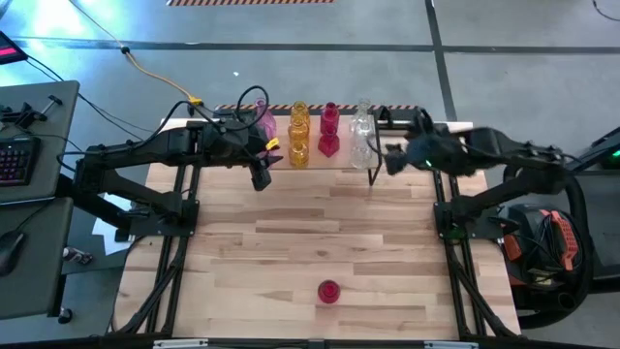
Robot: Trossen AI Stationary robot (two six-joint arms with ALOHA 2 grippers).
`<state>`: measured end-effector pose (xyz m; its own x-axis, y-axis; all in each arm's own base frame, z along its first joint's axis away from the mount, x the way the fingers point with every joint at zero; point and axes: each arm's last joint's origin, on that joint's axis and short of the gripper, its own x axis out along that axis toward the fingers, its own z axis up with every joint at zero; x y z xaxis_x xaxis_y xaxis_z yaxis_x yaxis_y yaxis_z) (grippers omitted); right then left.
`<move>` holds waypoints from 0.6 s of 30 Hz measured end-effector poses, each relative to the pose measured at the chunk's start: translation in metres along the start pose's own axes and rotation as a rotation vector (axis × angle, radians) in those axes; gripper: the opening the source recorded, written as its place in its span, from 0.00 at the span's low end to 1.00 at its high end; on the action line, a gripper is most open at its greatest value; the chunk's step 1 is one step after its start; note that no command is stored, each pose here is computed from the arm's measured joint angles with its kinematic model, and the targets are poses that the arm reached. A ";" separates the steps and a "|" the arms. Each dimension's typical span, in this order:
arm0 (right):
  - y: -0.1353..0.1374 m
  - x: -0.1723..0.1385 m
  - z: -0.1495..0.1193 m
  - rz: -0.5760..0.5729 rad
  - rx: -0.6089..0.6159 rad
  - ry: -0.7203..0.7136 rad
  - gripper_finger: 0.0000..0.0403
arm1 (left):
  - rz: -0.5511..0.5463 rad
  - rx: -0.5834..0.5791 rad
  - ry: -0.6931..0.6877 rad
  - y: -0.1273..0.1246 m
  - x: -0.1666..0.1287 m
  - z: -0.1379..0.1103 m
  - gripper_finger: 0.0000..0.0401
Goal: Sort vases onto shelf
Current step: Put the red vase on the shelf and align it with the other red vases
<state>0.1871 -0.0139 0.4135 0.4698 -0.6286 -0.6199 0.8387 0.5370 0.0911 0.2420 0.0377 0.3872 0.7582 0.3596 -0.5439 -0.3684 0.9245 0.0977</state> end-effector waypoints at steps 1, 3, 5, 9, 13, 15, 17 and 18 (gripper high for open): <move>-0.005 -0.002 -0.009 0.012 0.004 -0.014 0.67 | -0.005 -0.009 0.000 0.000 0.000 0.000 0.32; -0.012 -0.003 -0.029 0.054 0.018 -0.045 0.67 | -0.007 -0.017 0.000 0.000 0.000 0.000 0.32; -0.017 0.000 -0.050 0.120 0.023 -0.070 0.67 | -0.007 -0.017 -0.003 0.000 0.000 0.000 0.32; -0.019 0.012 -0.086 0.288 -0.002 -0.141 0.67 | -0.007 -0.019 -0.012 0.000 0.000 0.001 0.32; -0.018 0.028 -0.117 0.473 -0.064 -0.200 0.67 | -0.007 -0.020 -0.016 0.000 0.000 0.002 0.32; -0.018 0.035 -0.131 0.568 -0.081 -0.232 0.67 | -0.007 -0.020 -0.016 0.000 0.000 0.002 0.32; -0.020 0.042 -0.144 0.659 -0.088 -0.266 0.67 | -0.007 -0.020 -0.016 0.000 0.000 0.002 0.32; -0.021 0.046 -0.150 0.703 -0.088 -0.286 0.67 | -0.007 -0.020 -0.016 0.000 0.000 0.002 0.32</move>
<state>0.1496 0.0307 0.2663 0.9480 -0.2373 -0.2123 0.2968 0.8997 0.3199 0.2430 0.0376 0.3885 0.7692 0.3548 -0.5314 -0.3734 0.9245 0.0768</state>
